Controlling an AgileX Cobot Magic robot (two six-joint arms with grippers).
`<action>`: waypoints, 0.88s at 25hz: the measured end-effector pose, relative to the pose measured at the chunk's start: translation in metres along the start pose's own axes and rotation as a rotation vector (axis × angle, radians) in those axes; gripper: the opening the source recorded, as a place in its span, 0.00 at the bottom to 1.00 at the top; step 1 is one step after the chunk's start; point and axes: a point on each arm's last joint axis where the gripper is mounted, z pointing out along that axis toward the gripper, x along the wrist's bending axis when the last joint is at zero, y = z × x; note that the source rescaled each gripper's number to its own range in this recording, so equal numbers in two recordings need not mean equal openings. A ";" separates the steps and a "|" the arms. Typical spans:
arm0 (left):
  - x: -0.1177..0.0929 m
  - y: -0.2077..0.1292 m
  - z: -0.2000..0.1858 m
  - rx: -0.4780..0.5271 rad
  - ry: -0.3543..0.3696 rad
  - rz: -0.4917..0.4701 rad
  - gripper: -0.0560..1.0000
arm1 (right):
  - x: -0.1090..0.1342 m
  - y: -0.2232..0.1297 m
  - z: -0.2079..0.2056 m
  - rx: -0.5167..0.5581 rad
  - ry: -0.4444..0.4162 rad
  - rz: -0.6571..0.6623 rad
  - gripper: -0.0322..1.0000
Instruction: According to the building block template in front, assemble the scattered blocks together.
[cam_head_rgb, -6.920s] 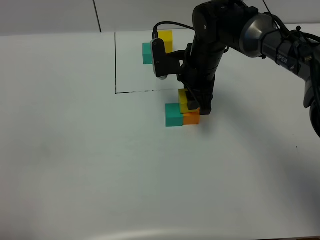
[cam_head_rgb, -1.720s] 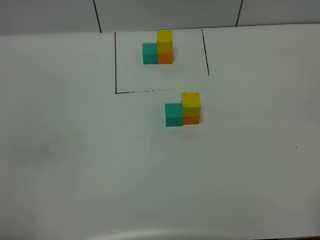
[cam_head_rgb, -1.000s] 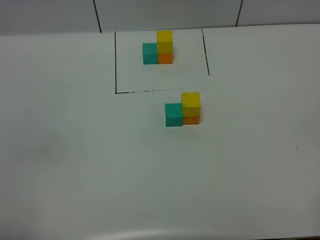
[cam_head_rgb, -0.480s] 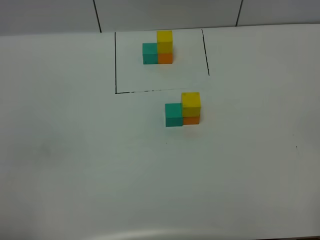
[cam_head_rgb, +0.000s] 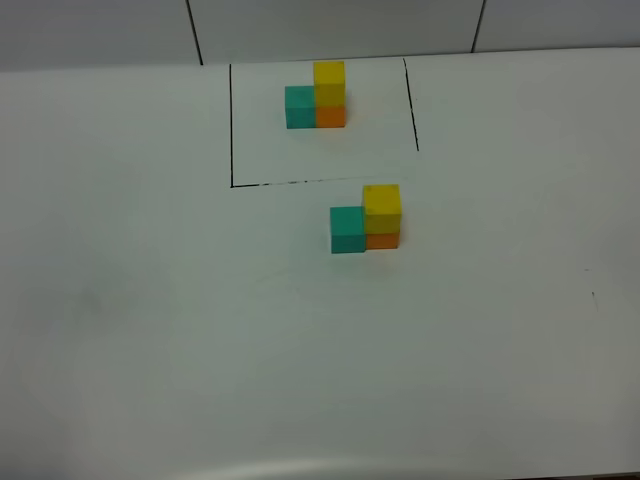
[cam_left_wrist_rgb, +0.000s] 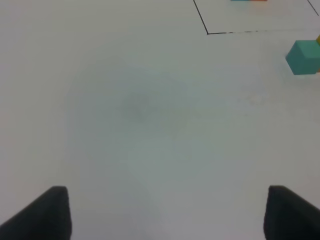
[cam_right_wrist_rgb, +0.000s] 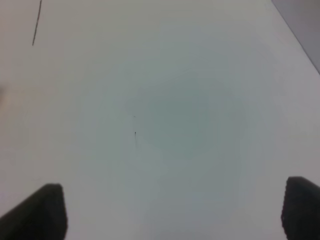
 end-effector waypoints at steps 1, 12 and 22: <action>0.000 0.000 0.000 0.000 0.000 0.000 0.68 | 0.000 0.000 0.000 0.000 0.000 0.000 0.97; 0.000 0.000 0.000 0.000 0.000 0.000 0.68 | 0.000 0.000 0.000 0.000 0.000 -0.001 0.97; 0.000 0.000 0.000 0.000 0.000 0.000 0.68 | 0.000 0.000 0.000 0.000 -0.001 -0.003 0.97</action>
